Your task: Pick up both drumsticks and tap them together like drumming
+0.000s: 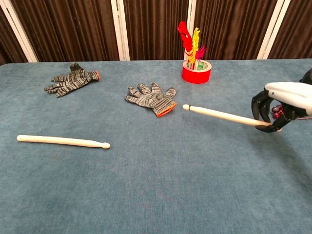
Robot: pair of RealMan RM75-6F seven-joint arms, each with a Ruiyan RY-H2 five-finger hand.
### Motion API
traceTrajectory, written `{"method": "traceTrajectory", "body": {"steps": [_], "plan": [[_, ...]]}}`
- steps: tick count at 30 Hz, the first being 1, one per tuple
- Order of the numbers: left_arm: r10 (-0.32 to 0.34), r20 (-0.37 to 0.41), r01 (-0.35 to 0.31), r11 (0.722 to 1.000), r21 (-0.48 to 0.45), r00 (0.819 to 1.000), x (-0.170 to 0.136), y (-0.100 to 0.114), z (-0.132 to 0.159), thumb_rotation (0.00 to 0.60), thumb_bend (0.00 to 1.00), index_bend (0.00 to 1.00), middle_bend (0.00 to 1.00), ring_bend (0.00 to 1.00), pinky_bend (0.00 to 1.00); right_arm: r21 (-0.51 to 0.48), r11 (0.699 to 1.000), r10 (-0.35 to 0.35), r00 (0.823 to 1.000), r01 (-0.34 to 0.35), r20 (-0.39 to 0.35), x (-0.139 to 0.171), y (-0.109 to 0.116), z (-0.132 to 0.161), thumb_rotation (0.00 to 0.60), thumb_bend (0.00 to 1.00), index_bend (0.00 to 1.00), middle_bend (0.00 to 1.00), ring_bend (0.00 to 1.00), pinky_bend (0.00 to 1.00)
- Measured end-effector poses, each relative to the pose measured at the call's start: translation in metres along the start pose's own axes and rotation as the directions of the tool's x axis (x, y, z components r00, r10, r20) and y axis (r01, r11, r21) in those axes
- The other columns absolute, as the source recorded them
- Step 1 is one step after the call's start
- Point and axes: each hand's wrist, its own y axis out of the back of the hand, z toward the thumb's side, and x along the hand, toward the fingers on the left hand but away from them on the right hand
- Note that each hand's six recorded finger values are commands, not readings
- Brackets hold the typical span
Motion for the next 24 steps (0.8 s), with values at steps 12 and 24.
{"method": "traceTrajectory", "body": {"steps": [12, 24], "plan": [[-0.008, 0.02, 0.008, 1.0, -0.002, 1.0, 0.002, -0.005, 0.008, 0.6, 0.34, 0.16, 0.17, 0.0, 0.0, -0.062, 0.992, -0.118, 0.983, 0.11, -0.14, 0.023, 0.048, 0.004, 0.6, 0.47, 0.78, 0.66, 0.44, 0.03], [-0.103, 0.06, 0.1, 0.994, 0.039, 0.993, 0.026, -0.025, 0.024, 0.6, 0.34, 0.16, 0.19, 0.0, 0.0, -0.191, 0.962, -0.227, 0.959, 0.195, -0.168, 0.045, 0.098, -0.006, 0.6, 0.47, 0.78, 0.66, 0.45, 0.03]]}}
